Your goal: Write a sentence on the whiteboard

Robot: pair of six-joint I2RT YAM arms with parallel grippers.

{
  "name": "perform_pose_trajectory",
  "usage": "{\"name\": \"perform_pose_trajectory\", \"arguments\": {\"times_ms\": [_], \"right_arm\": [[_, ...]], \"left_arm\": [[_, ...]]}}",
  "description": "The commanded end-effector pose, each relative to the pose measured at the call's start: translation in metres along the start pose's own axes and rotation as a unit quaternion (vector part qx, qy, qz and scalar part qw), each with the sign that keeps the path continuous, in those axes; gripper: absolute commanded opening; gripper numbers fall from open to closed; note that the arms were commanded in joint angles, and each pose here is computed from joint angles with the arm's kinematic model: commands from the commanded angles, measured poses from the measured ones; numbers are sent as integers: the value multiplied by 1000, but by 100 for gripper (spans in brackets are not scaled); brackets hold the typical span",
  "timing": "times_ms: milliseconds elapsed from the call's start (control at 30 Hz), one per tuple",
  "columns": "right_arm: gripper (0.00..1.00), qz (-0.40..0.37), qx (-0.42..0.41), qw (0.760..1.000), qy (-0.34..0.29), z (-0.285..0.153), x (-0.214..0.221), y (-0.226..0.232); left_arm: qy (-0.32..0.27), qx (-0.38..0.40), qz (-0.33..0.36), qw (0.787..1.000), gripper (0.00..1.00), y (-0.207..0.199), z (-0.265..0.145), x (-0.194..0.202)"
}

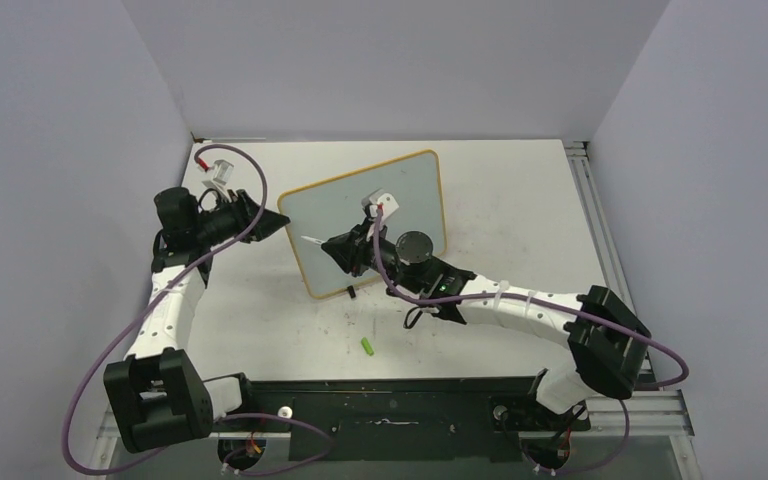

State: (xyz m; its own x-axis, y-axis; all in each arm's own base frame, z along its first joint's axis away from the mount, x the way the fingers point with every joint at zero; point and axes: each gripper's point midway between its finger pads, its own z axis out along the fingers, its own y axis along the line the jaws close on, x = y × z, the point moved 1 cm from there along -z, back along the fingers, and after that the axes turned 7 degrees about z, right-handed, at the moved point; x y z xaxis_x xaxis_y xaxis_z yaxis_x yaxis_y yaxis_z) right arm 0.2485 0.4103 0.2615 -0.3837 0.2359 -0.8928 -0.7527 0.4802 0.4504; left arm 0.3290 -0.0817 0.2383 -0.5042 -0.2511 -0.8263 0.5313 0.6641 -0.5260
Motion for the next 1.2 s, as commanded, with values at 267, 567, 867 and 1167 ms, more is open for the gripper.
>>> {"name": "perform_pose_trajectory", "arguments": {"times_ms": [267, 567, 867, 1167], "right_arm": [[5, -33, 21, 995, -97, 30, -48, 4], [5, -44, 21, 994, -98, 47, -48, 3], [5, -45, 26, 993, -104, 56, -48, 0], [5, -54, 41, 992, -105, 62, -45, -4]], "left_arm": [[-9, -14, 41, 999, 23, 4, 7, -14], [1, -4, 36, 999, 20, 0, 14, -8], [5, -4, 32, 999, 4, 1, 16, -6], [5, -6, 43, 999, 0, 2, 15, -5]]}}
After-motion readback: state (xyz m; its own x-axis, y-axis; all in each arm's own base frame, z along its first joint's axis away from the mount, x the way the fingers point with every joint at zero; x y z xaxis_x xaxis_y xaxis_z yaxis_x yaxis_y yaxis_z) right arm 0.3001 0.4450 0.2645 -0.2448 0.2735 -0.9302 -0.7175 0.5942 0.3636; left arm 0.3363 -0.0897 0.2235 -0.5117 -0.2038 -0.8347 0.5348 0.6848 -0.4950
